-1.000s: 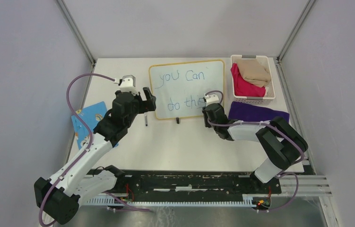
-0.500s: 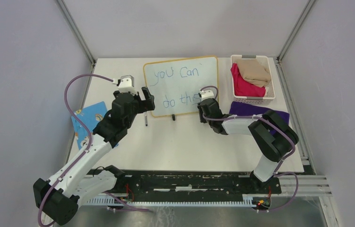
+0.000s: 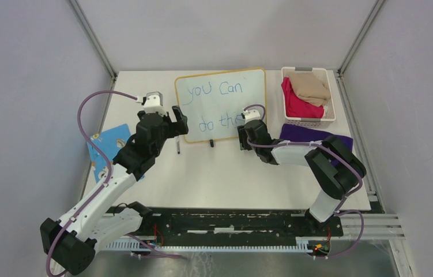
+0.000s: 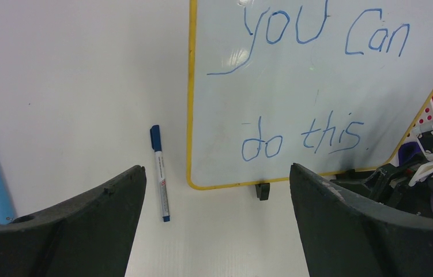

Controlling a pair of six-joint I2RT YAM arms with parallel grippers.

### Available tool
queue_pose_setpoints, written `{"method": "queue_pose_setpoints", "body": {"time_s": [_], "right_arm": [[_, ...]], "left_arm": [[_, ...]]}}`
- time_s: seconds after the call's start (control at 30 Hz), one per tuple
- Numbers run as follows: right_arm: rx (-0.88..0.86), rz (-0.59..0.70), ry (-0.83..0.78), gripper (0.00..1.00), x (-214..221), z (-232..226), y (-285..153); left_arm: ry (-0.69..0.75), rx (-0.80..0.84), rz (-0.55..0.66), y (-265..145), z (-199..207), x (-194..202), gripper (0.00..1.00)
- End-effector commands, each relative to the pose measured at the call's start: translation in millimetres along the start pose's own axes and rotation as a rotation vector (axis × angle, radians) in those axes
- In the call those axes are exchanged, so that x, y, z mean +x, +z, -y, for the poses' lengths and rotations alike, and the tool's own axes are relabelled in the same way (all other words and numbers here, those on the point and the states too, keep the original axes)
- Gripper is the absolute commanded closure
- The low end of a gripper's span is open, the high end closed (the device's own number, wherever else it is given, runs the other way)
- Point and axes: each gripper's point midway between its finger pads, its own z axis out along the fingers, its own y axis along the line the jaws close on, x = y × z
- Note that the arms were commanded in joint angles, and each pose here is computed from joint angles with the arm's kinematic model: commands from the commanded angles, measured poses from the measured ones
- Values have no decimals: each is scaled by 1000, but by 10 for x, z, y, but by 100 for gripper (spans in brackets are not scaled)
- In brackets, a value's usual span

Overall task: Write a sentence on the whiteboard
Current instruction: Move the whiteboard to the center of the board.

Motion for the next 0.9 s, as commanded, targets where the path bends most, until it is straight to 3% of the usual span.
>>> {"method": "queue_pose_setpoints", "body": {"time_s": [0.0, 0.43, 0.63, 0.87], "right_arm": [[-29, 62, 14, 46, -210, -63, -88], [-38, 89, -5, 43, -331, -53, -187], [-41, 141, 3, 30, -513, -2, -438], [-39, 257, 9, 18, -678, 183, -1020]], "left_arm": [[0, 15, 76, -29, 49, -205, 2], [6, 41, 67, -29, 108, -184, 3], [15, 110, 73, -75, 218, -205, 3], [30, 158, 63, -89, 322, -184, 3]]}}
